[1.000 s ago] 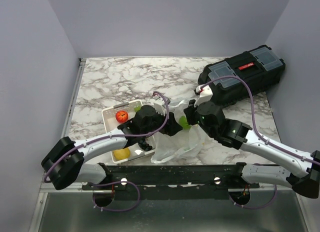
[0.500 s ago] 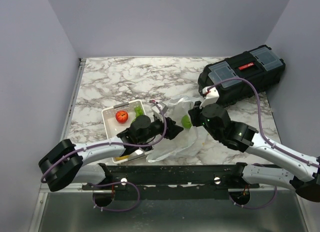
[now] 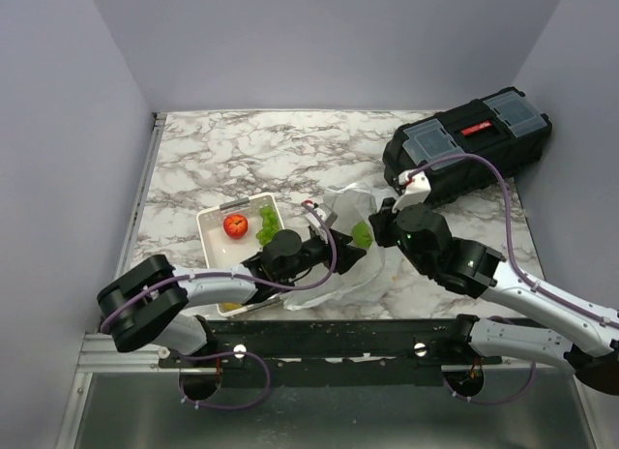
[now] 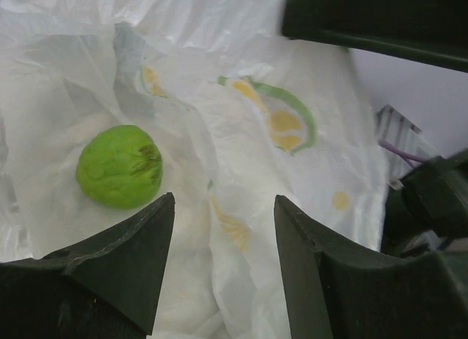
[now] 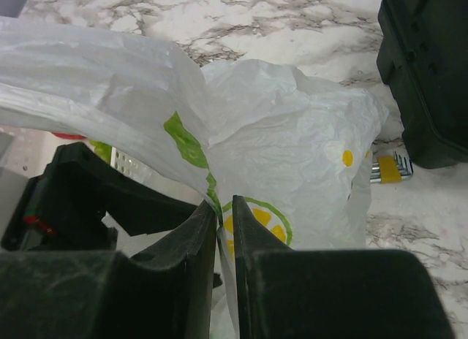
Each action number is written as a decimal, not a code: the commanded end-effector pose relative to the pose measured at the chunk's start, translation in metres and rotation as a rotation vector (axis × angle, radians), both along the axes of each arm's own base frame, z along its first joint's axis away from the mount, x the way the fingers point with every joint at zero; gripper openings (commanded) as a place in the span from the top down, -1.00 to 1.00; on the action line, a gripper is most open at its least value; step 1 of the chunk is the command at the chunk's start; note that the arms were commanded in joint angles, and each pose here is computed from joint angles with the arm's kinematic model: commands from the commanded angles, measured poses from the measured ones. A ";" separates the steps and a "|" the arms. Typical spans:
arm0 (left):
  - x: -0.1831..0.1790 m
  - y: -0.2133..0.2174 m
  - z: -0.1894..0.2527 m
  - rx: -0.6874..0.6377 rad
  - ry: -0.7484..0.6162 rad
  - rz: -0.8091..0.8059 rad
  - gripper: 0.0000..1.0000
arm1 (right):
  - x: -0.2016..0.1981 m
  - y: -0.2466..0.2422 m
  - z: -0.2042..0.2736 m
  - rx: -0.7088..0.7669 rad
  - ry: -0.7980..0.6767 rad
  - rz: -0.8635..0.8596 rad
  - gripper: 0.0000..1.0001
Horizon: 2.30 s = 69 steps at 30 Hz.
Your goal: Take the fake fruits out of the plastic bag
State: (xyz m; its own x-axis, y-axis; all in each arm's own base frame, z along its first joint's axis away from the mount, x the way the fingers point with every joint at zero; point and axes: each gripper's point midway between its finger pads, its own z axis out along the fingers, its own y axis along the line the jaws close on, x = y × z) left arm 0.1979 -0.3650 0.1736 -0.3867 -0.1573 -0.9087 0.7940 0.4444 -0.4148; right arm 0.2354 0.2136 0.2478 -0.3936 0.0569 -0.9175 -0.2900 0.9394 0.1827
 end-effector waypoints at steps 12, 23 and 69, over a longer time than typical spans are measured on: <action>0.074 -0.032 -0.037 0.115 0.093 0.239 -0.14 | -0.007 -0.021 -0.004 -0.013 0.016 -0.048 0.65; 0.102 -0.040 -0.080 0.243 0.156 0.275 -0.47 | -0.010 -0.026 -0.004 -0.006 0.020 -0.052 0.65; 0.068 -0.011 -0.039 0.248 0.288 0.161 0.89 | -0.013 -0.050 -0.014 0.032 0.027 -0.166 0.62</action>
State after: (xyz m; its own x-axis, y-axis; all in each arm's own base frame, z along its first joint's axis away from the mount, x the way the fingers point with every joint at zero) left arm 0.2798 -0.3875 0.1211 -0.6148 -0.0283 -0.7882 0.5673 0.6784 -0.4668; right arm 0.2176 0.1726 0.2289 -0.4422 0.1031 -0.8910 -0.1763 0.9640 0.1991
